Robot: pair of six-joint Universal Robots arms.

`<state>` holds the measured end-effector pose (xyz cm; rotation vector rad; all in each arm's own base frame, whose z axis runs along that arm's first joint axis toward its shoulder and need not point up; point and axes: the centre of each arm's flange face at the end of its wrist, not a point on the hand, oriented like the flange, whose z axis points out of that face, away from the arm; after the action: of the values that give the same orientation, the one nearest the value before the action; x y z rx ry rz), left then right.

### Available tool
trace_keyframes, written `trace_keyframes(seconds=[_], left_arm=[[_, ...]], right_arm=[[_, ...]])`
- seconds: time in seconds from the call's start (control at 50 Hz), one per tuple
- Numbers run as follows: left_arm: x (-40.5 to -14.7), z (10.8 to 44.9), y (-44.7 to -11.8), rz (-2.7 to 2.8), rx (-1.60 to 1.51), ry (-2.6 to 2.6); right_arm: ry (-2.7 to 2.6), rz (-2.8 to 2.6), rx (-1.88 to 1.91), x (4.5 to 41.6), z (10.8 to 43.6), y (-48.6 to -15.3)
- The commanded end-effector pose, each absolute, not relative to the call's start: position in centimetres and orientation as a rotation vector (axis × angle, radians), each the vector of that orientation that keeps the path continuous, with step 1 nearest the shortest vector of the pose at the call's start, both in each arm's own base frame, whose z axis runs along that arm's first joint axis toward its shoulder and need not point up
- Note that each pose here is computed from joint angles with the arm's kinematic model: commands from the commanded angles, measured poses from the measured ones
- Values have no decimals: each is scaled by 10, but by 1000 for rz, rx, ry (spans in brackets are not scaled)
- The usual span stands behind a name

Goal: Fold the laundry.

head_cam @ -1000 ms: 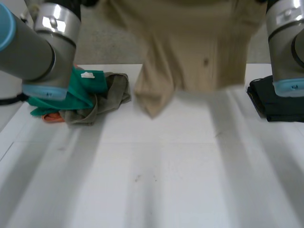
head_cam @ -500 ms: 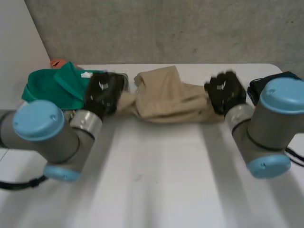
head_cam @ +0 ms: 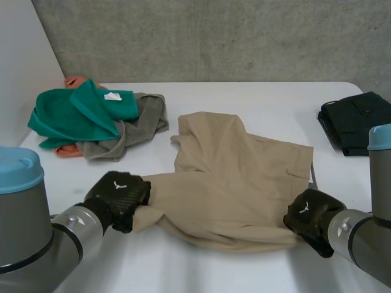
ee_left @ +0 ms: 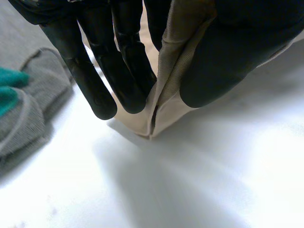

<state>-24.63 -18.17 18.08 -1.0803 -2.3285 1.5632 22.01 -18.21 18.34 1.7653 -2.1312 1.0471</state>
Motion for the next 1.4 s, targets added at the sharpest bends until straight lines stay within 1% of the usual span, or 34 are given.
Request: trace_keyframes(seconds=[0.02, 0.04, 0.08, 0.1, 0.12, 0.16, 0.18, 0.2, 0.24, 0.26, 0.28, 0.3, 0.32, 0.36, 0.38, 0.42, 0.46, 0.52, 0.6, 0.68, 0.74, 0.76, 0.78, 0.8, 0.84, 0.88, 0.92, 0.96, 1.0, 1.06, 1.16, 1.2, 1.36, 1.4], left_arm=[[-263, 161, -211, 1578, -1094, -2327], [-266, 161, -218, 1603, -1092, -2314], [-277, 168, -239, 1715, -1101, -2246], [-281, 174, -248, 1768, -1106, -2213], [-290, 189, -266, 1899, -1107, -2135], [-298, 209, -285, 2053, -1095, -2042], [-302, 222, -295, 2140, -1075, -1988], [-308, 254, -313, 2328, -1016, -1853], [-312, 288, -327, 2499, -951, -1702], [-313, 302, -331, 2561, -916, -1638], [-317, 333, -338, 2693, -822, -1468], [-317, 352, -341, 2768, -761, -1364], [-317, 363, -343, 2814, -717, -1293], [-311, 393, -347, 2918, -575, -1105], [-309, 400, -348, 2937, -543, -1060], [-306, 407, -350, 2941, -481, -994], [-304, 407, -351, 2931, -471, -994], [-304, 396, -354, 2896, -483, -1044], [-305, 361, -356, 2830, -547, -1173], [-302, 324, -358, 2756, -613, -1310], [-300, 289, -353, 2669, -657, -1441], [-299, 279, -351, 2642, -671, -1477], [-298, 267, -349, 2610, -684, -1518], [-298, 245, -343, 2545, -713, -1594], [-297, 224, -336, 2482, -740, -1664], [-293, 196, -322, 2388, -790, -1770], [-289, 179, -312, 2326, -824, -1841], [-282, 164, -298, 2251, -856, -1920], [-278, 159, -288, 2207, -874, -1960], [-270, 165, -269, 2140, -900, -2021], [-259, 167, -240, 1975, -946, -2151], [-254, 168, -226, 1885, -973, -2214], [-236, 158, -183, 1543, -1084, -2425], [-232, 156, -174, 1464, -1107, -2466]], right_arm=[[-2067, 1151, 1722, 233, 165, -214], [-2044, 1177, 1707, 239, 163, -227], [-2014, 1217, 1671, 244, 168, -240], [-1966, 1290, 1604, 248, 182, -257], [-1934, 1335, 1566, 251, 191, -266], [-1856, 1446, 1477, 257, 213, -285], [-1768, 1569, 1381, 264, 237, -303], [-1714, 1641, 1329, 268, 252, -312], [-1582, 1809, 1198, 276, 286, -330], [-1461, 1944, 1084, 281, 316, -340], [-1390, 2015, 1020, 283, 331, -345], [-1321, 2078, 960, 285, 345, -349], [-1172, 2192, 837, 287, 372, -353], [-1044, 2278, 735, 288, 393, -353], [-944, 2336, 657, 287, 410, -350], [-892, 2358, 637, 289, 415, -348], [-900, 2363, 679, 295, 409, -345], [-934, 2362, 731, 302, 397, -341], [-1014, 2334, 826, 313, 366, -336], [-1106, 2291, 918, 317, 332, -332], [-1200, 2230, 1004, 317, 297, -329], [-1261, 2190, 1059, 318, 274, -325], [-1292, 2172, 1085, 318, 263, -322], [-1322, 2153, 1109, 317, 253, -319], [-1412, 2105, 1160, 313, 227, -311], [-1472, 2077, 1189, 309, 213, -305], [-1549, 2020, 1230, 302, 194, -298], [-1596, 1976, 1263, 297, 185, -291], [-1666, 1909, 1317, 293, 172, -281], [-1717, 1839, 1372, 288, 165, -272], [-1821, 1700, 1450, 272, 184, -245], [-1855, 1640, 1484, 267, 186, -237], [-2109, 1158, 1668, 228, 180, -191], [-2121, 1098, 1694, 223, 176, -187]])
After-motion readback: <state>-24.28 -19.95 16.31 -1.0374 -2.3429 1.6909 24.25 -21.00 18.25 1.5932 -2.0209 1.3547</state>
